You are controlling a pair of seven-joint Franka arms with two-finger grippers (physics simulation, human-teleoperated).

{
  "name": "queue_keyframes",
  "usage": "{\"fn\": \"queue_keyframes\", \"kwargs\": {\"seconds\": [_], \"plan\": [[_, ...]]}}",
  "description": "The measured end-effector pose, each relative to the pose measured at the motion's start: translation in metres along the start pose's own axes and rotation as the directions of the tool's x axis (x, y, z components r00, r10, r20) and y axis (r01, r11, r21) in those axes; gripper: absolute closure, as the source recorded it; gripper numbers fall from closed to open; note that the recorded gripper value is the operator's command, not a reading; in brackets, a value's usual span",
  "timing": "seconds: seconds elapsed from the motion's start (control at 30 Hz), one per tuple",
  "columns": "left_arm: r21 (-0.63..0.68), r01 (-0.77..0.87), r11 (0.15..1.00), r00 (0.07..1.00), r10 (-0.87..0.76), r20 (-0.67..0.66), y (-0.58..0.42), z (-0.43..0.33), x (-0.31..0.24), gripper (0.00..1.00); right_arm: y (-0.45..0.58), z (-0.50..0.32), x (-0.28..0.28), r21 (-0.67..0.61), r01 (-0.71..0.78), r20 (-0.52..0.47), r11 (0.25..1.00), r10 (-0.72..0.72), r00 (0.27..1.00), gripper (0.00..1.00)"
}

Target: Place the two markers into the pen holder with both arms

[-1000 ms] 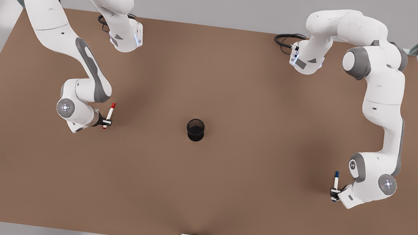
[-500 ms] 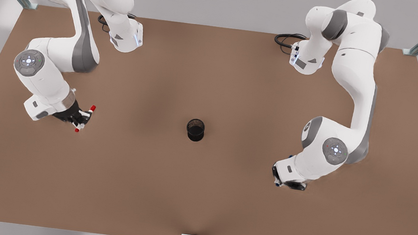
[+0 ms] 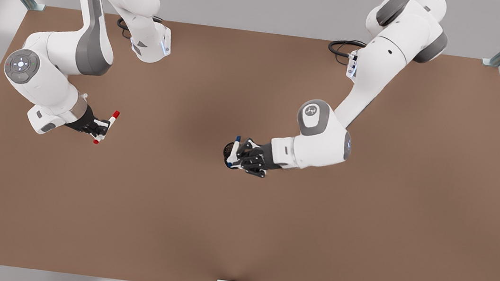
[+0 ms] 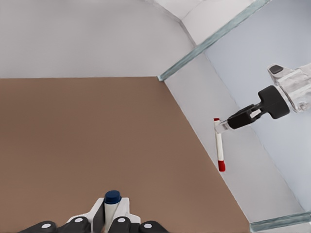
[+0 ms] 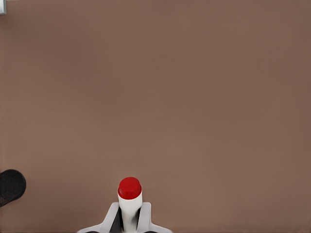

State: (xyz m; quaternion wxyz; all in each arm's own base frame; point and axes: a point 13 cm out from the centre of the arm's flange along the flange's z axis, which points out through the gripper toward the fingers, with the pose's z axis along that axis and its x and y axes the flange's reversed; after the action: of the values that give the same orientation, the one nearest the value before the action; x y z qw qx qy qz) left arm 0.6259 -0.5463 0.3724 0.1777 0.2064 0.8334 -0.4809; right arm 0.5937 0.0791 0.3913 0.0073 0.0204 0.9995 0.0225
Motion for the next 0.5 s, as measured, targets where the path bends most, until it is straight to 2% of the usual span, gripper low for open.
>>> {"fn": "queue_keyframes", "kwargs": {"seconds": [0.27,0.5], "plan": [[0.01,-0.201,0.98,0.977,0.2,0.069,0.023,0.022,0.042,0.79,-0.001,0.0,0.0,-0.002,0.013,-0.004,1.0,-0.013,1.0,0.76],[-0.008,-0.391,0.92,0.916,0.39,0.094,0.039,0.051,0.066,0.79,0.0,0.0,-0.002,-0.005,0.024,0.004,1.0,-0.024,1.0,0.76]]}}
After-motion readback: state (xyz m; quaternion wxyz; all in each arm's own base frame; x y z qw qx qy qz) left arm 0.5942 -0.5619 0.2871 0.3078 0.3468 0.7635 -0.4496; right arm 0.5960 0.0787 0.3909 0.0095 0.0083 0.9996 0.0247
